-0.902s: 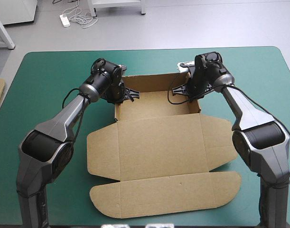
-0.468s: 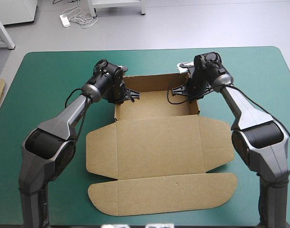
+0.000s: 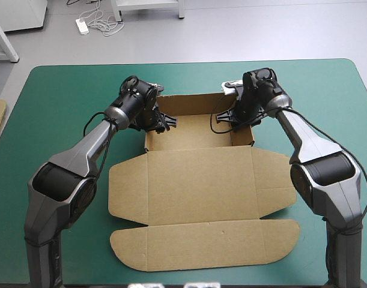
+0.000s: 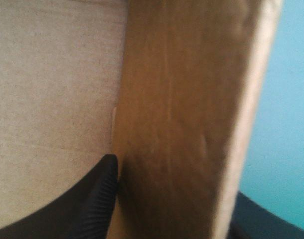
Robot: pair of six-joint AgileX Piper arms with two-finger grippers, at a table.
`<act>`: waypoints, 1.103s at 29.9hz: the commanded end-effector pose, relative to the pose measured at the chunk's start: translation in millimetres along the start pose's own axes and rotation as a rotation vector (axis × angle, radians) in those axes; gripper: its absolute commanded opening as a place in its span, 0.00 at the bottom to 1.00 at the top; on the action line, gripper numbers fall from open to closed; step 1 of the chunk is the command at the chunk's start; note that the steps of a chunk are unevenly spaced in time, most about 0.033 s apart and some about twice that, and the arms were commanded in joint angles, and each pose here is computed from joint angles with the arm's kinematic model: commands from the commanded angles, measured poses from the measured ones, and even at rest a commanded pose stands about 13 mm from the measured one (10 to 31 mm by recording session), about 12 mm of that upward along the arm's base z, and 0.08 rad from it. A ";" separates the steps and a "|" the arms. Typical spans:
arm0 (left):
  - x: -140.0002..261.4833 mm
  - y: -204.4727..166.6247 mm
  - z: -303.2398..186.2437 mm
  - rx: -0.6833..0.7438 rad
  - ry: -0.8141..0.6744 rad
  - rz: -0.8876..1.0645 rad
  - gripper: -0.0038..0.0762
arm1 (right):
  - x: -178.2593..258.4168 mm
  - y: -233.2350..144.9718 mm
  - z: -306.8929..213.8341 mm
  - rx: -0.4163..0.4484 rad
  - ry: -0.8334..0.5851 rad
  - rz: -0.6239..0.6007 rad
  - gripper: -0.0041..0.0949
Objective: Fold the box
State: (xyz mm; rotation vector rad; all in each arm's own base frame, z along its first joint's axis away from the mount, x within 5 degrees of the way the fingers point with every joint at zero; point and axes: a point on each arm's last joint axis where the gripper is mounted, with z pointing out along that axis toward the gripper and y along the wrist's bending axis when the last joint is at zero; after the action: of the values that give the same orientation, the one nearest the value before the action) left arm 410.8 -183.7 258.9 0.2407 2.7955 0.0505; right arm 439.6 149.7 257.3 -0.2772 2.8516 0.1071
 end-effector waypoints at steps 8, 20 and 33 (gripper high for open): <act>-13.8 11.4 -74.4 -0.019 -0.175 0.016 0.64 | -12.4 -3.5 -75.4 0.034 -0.202 -0.034 0.59; -14.9 27.3 -162.2 -0.009 -0.358 0.037 0.64 | -0.5 -6.3 -133.2 0.045 -0.321 -0.059 0.60; 54.7 75.9 -305.6 -0.028 -0.674 0.084 0.26 | 29.6 -10.4 -147.4 0.054 -0.282 -0.074 0.60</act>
State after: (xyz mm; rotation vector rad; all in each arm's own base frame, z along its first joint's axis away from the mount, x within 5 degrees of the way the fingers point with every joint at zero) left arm 315.6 -128.6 493.4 0.3392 2.2080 0.0051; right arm 394.8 129.2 366.2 -0.3305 2.6077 0.0621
